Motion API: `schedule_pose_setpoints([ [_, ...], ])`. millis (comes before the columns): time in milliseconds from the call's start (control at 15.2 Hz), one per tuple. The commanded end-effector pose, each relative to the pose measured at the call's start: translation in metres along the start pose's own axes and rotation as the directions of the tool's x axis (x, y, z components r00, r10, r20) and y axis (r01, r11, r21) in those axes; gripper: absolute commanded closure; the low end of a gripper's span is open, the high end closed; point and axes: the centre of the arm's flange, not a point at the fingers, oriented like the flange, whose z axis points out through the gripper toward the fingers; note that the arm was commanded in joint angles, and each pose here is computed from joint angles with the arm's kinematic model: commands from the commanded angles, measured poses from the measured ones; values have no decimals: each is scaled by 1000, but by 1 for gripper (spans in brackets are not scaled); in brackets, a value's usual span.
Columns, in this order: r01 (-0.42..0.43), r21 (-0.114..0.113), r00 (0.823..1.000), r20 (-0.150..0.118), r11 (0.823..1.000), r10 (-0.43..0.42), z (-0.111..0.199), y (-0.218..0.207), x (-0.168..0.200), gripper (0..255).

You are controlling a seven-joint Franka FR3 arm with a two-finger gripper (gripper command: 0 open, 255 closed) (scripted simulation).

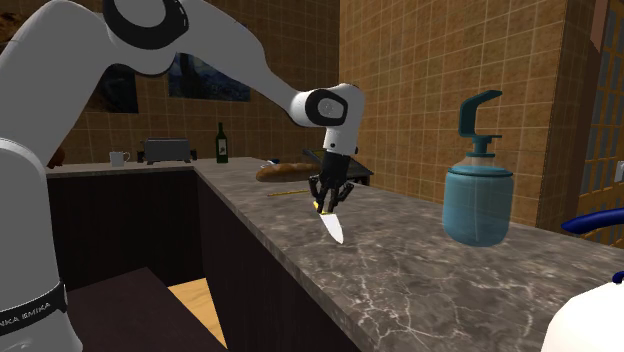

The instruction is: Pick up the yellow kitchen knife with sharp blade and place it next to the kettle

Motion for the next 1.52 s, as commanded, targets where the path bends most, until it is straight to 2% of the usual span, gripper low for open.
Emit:
schedule_pose_setpoints([
  [0,-4,-7,1000,3,1000,4,4,3,-2,255],
  [198,-3,-7,1000,3,1000,3,4,3,-1,255],
  [1452,-4,-7,1000,3,1000,4,-94,-18,1,255],
])
